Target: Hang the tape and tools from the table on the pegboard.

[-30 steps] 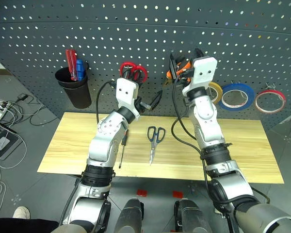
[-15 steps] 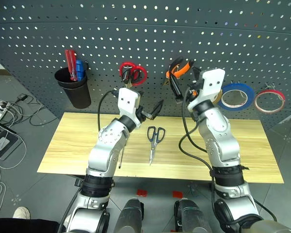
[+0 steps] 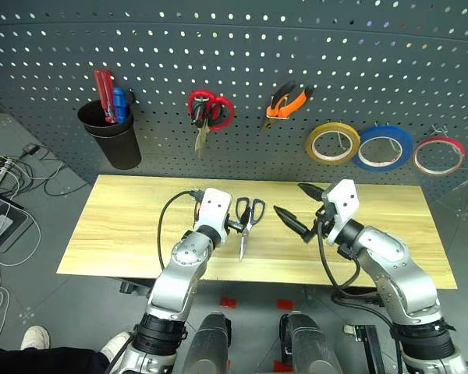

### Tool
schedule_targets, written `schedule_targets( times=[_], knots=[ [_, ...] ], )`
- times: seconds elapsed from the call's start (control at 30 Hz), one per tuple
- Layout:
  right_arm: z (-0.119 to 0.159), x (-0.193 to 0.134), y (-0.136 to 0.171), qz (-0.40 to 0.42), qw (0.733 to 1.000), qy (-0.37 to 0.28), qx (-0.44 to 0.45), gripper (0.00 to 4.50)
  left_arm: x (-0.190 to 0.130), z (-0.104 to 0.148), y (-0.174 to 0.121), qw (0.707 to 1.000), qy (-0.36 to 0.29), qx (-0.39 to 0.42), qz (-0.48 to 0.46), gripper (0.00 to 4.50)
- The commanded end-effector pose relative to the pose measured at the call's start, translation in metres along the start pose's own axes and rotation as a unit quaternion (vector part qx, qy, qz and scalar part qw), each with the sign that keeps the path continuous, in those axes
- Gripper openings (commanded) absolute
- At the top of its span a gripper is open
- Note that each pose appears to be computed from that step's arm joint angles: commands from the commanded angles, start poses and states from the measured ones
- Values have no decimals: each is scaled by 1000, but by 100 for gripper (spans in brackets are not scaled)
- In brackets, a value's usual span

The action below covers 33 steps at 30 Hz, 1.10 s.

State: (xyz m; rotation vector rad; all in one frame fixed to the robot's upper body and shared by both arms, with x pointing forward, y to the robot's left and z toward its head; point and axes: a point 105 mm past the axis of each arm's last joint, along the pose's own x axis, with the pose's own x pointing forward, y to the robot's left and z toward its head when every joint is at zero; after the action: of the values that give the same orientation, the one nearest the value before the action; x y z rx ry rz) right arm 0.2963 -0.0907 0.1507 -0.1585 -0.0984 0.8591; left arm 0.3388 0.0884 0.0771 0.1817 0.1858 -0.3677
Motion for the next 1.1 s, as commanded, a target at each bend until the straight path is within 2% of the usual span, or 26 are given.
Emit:
schedule_targets(
  times=[0.03, 0.17, 0.47, 0.9, 1.0, 1.1],
  knots=[
    [14, -4, 20, 71, 997, -32, -28, 447, 3, -4, -4, 1000, 20, 11, 8, 450],
    [5, -8, 29, 106, 993, -28, -32, 447, 10, -19, -11, 998, 66, 1, 14, 450],
    [-22, -16, 34, 131, 990, 10, -44, 447, 15, -33, -35, 994, 105, 18, -26, 450],
    [-35, -18, 19, 113, 991, 36, -59, 447, 23, -47, -31, 987, 144, 59, -24, 450],
    [-34, -16, 15, 103, 993, 34, -51, 450, 24, -47, -28, 987, 144, 63, -21, 391],
    [-32, -14, 13, 95, 994, 30, -45, 450, 27, -43, -23, 988, 136, 67, -10, 313]
  ],
)
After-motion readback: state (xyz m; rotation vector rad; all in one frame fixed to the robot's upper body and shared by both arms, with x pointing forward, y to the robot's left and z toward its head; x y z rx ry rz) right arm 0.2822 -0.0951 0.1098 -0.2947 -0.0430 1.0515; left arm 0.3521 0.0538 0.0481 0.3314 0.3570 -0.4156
